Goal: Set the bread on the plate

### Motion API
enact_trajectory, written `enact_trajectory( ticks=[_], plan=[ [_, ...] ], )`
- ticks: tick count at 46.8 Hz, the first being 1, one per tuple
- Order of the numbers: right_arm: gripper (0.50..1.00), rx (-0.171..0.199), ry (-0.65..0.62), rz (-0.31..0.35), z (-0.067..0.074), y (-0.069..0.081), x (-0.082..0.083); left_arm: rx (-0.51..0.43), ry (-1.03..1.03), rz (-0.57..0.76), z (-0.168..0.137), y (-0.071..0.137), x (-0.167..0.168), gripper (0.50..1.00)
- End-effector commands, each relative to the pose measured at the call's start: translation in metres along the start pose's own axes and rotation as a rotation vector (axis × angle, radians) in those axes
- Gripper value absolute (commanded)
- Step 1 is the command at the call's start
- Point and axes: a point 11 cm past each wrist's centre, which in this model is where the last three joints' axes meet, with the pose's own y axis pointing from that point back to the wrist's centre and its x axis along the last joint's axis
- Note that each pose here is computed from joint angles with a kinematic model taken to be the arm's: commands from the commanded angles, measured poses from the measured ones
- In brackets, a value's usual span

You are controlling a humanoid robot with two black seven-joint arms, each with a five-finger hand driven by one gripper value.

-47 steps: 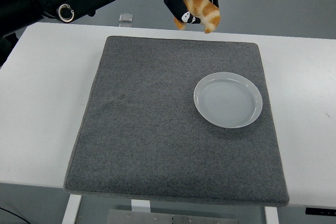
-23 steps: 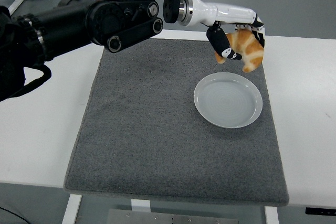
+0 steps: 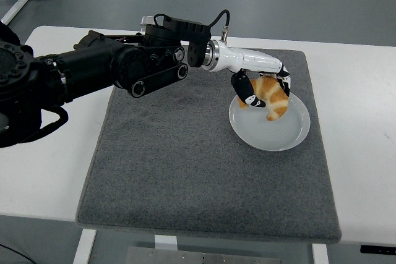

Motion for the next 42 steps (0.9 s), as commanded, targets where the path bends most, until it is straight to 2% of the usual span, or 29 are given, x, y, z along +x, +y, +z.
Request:
enact_trajectory(
  ticks=[1, 10, 31, 42],
  plan=[
    [0.952, 0.0, 0.0, 0.0, 0.0, 0.0, 0.0, 0.003, 0.005, -0.005, -0.002, 0.0, -0.005, 0.5],
    [0.952, 0.0, 0.0, 0.0, 0.0, 0.0, 0.0, 0.035, 0.025, -0.011, -0.015, -0.001, -0.017, 0.5],
    [0.952, 0.0, 0.0, 0.0, 0.0, 0.0, 0.0, 0.043, 0.031, -0.001, -0.019, -0.002, -0.023, 0.5],
    [0.952, 0.001, 0.0, 0.0, -0.001, 0.0, 0.0, 0.125, 0.061, 0.038, -0.05, 0.008, -0.032, 0.5]
  ],
)
